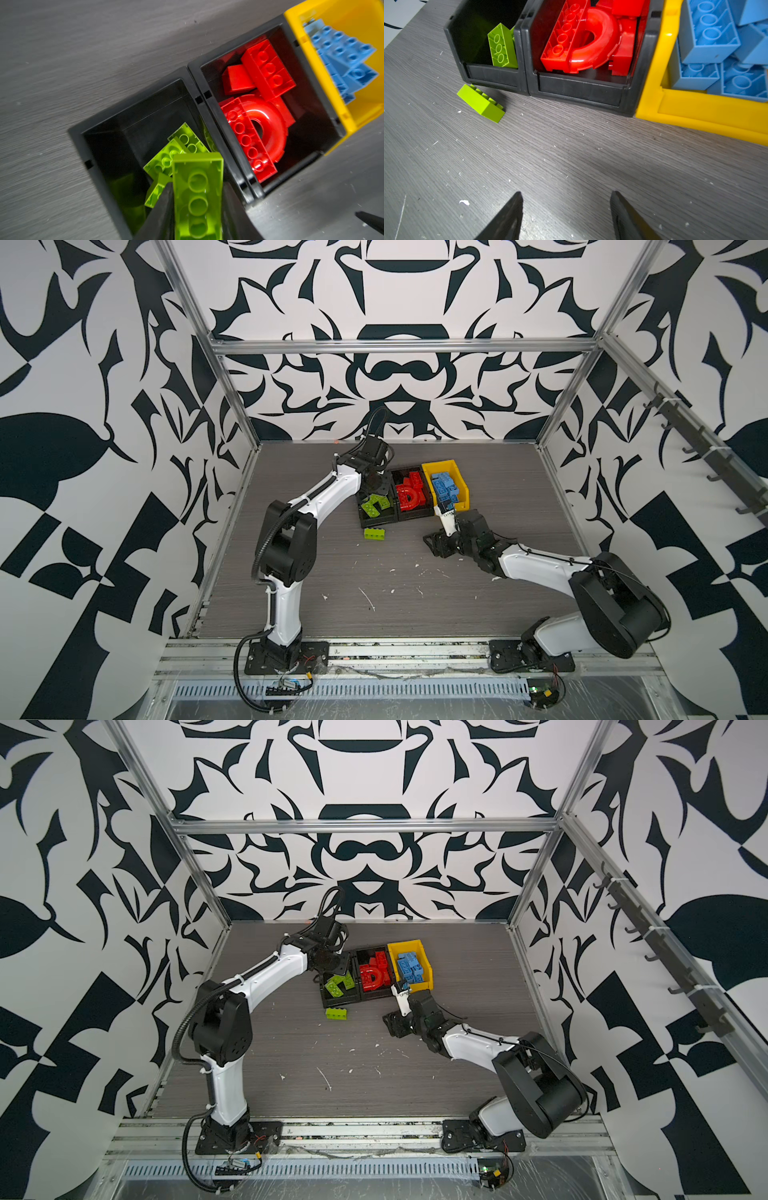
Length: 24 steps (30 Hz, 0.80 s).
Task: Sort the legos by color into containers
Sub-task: 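Carry the lime-green brick into the black compartment and open the left gripper, then grasp the last lime-green brick with the right gripper while the left draws back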
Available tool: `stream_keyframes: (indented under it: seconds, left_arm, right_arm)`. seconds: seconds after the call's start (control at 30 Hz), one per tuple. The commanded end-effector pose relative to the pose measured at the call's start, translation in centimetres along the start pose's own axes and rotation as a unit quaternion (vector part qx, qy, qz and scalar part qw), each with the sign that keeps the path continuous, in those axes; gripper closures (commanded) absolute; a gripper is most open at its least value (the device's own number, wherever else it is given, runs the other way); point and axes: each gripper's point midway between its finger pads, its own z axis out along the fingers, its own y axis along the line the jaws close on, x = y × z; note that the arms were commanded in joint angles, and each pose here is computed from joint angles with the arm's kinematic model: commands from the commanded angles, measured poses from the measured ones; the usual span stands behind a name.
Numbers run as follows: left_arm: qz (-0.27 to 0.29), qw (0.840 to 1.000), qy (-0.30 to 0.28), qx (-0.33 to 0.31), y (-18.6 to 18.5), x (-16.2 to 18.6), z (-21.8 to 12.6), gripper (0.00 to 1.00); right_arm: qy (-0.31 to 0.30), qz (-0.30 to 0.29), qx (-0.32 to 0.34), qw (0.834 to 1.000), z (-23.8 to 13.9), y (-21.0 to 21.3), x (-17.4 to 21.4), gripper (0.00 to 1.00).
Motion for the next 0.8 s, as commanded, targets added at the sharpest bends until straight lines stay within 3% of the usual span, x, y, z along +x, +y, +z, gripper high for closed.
stream_keyframes:
  seconds: [0.0,0.1,0.17,0.27,0.5,0.67,0.77]
  left_arm:
    - [0.002,1.0,0.008,0.018,0.1,-0.3,0.1,0.65]
    - [0.0,1.0,0.011,0.018,0.2,0.1,0.5,0.62]
    - [0.0,1.0,0.012,0.013,0.3,0.3,0.5,0.5]
    - [0.003,1.0,0.0,0.014,0.3,-0.3,-0.5,0.43]
    - [0.009,0.997,-0.065,0.03,0.2,-2.5,-6.3,0.27]
    - [-0.056,0.99,-0.105,0.073,2.1,-0.6,-10.6,0.16]
    - [-0.079,0.986,-0.131,0.074,3.6,2.3,-12.7,0.11]
  right_arm:
    - [-0.023,-0.011,-0.01,1.0,-0.3,0.8,-2.0,0.31]
    - [-0.022,-0.011,-0.01,1.0,-0.2,0.8,-1.9,0.31]
    - [-0.021,-0.013,-0.013,1.0,-0.3,0.9,-2.0,0.3]
    - [-0.035,-0.022,-0.049,0.998,-0.7,2.3,-2.2,0.29]
    - [-0.035,-0.131,-0.097,0.986,0.4,8.6,-2.7,0.26]
    - [0.0,-0.157,-0.115,0.981,3.5,10.7,-1.7,0.25]
    - [0.012,-0.174,-0.115,0.978,5.0,11.6,-1.2,0.25]
